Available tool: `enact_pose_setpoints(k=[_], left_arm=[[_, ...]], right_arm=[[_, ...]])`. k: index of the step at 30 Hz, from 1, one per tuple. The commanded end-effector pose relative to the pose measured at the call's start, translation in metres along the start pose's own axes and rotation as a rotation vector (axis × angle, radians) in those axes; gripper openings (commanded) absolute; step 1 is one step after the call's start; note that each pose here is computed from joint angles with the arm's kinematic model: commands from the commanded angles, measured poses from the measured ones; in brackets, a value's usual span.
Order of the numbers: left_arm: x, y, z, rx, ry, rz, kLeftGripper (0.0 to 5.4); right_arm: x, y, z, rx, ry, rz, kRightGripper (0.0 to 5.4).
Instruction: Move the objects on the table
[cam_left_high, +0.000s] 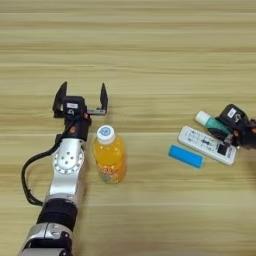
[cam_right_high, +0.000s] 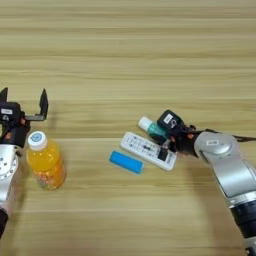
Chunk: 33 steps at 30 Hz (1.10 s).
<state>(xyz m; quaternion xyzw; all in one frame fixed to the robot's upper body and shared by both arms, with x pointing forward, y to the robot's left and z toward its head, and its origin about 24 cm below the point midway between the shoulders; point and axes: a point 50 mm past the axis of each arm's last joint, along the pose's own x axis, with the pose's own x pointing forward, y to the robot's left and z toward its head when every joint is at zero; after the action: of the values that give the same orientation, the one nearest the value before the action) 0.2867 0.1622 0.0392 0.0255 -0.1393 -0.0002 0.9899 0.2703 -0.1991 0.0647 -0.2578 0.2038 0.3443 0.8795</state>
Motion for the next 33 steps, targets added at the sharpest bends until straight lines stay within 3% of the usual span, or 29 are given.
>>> enact_pose_setpoints(k=[1, 11, 12, 28, 33], left_arm=[[0.003, 0.001, 0.002, 0.013, -0.012, -0.010, 5.40], [0.004, 0.002, 0.001, 0.013, -0.010, -0.011, 5.40], [0.004, 0.002, 0.001, 0.013, -0.009, -0.011, 5.40], [0.005, 0.002, 0.000, 0.013, -0.008, -0.011, 5.40], [0.005, 0.002, 0.000, 0.014, -0.008, -0.011, 5.40]], right_arm=[[-0.004, 0.001, -0.001, -0.041, 0.014, 0.007, 1.69], [-0.007, 0.002, 0.002, -0.056, 0.001, 0.016, 1.69], [-0.007, 0.002, 0.003, -0.058, -0.002, 0.016, 2.06], [-0.012, -0.004, 0.024, -0.073, -0.071, 0.000, 3.66], [-0.015, -0.006, 0.037, -0.046, -0.142, -0.004, 4.21]])
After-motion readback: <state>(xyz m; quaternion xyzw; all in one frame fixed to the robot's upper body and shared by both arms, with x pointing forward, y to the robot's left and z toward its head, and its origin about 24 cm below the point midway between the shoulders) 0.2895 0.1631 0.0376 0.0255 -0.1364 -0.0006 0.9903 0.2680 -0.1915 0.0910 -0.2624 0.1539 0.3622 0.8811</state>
